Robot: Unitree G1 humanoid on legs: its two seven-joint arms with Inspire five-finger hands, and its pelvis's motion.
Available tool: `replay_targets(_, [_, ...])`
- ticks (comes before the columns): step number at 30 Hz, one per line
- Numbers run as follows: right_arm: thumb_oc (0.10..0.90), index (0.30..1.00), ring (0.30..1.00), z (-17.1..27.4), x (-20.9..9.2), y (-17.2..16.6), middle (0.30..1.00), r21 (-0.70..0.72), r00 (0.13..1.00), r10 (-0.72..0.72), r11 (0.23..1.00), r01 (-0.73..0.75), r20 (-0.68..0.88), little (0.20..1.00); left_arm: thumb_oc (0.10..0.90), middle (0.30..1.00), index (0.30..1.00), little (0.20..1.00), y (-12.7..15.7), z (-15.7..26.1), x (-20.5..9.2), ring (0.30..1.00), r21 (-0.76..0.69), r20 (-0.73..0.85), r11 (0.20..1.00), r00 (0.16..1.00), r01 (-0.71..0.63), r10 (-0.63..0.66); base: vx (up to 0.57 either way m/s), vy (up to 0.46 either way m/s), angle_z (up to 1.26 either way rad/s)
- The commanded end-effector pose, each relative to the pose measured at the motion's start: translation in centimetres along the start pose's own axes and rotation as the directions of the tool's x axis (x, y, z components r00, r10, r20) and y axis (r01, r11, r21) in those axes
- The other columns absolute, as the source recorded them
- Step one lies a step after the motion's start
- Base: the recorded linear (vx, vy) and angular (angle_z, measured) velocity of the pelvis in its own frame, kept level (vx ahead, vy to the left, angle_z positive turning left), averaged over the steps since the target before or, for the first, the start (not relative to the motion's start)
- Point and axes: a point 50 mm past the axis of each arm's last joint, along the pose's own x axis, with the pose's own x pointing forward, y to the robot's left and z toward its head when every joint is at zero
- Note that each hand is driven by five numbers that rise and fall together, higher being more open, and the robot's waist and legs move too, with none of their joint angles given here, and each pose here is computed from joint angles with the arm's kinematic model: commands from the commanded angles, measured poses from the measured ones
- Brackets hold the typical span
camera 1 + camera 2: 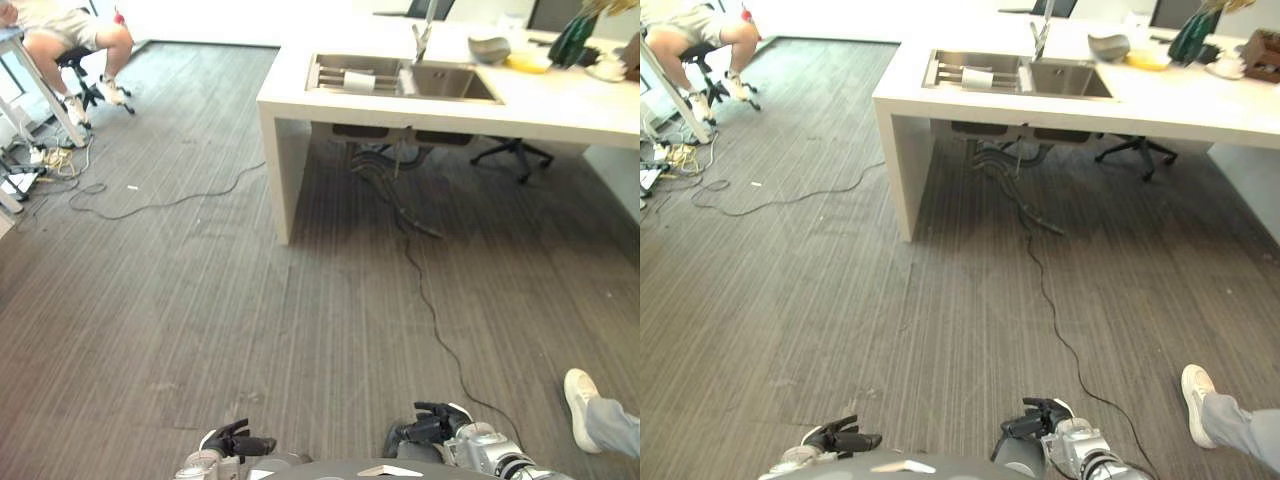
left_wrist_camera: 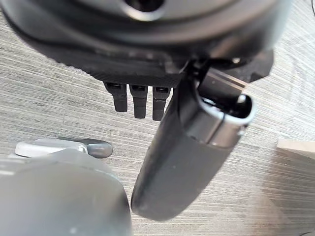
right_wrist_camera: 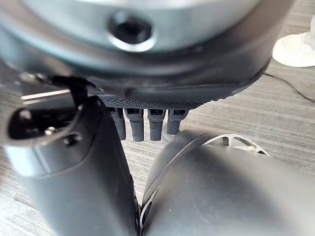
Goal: Place the dishes in the dishwasher.
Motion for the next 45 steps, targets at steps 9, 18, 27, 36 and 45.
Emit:
replay_targets(9, [0.800, 0.900, 0.900, 0.4, -0.2, -1.8, 0.900, 0.086, 0.997, -0.069, 0.994, 0.067, 0.024, 0.900, 0.800, 0.900, 0.900, 0.900, 0.0, 5.7, 0.2, 0.900, 0.025, 0.188, 1.000, 0.982, 0.014, -0.019, 0.51, -0.201, 0.50])
replay_targets(18, [0.800, 0.900, 0.900, 2.2, -0.2, -2.1, 0.900, 0.102, 0.992, -0.095, 0.991, 0.086, 0.086, 0.900, 0.800, 0.900, 0.900, 0.900, -0.4, 14.3, -2.2, 0.900, 0.046, 0.507, 0.998, 0.859, 0.053, -0.069, 0.37, -0.084, -0.05])
replay_targets(27, [0.800, 0.900, 0.900, 1.8, 0.2, -0.7, 0.900, 0.168, 0.995, -0.090, 0.982, 0.081, 0.047, 0.900, 0.800, 0.900, 0.900, 0.900, 3.4, 25.2, -12.8, 0.900, 0.120, 0.905, 0.992, 0.416, -0.048, -0.090, 0.43, 0.118, -0.28])
replay_targets(36, [0.800, 0.900, 0.900, -3.0, -0.4, -1.7, 0.900, 0.258, 0.989, -0.084, 0.959, 0.114, -0.123, 0.900, 0.800, 0.900, 0.900, 0.900, 1.7, 31.0, -26.1, 0.900, 0.152, 0.964, 0.968, -0.187, -0.202, -0.190, 0.37, 0.158, 0.27])
replay_targets(45, [0.800, 0.900, 0.900, -4.3, -0.7, -1.8, 0.900, 0.262, 0.987, -0.052, 0.961, 0.092, -0.155, 0.900, 0.800, 0.900, 0.900, 0.900, 1.0, 32.5, -31.3, 0.900, 0.115, 0.885, 0.969, -0.421, -0.219, -0.200, 0.26, -0.096, -0.05])
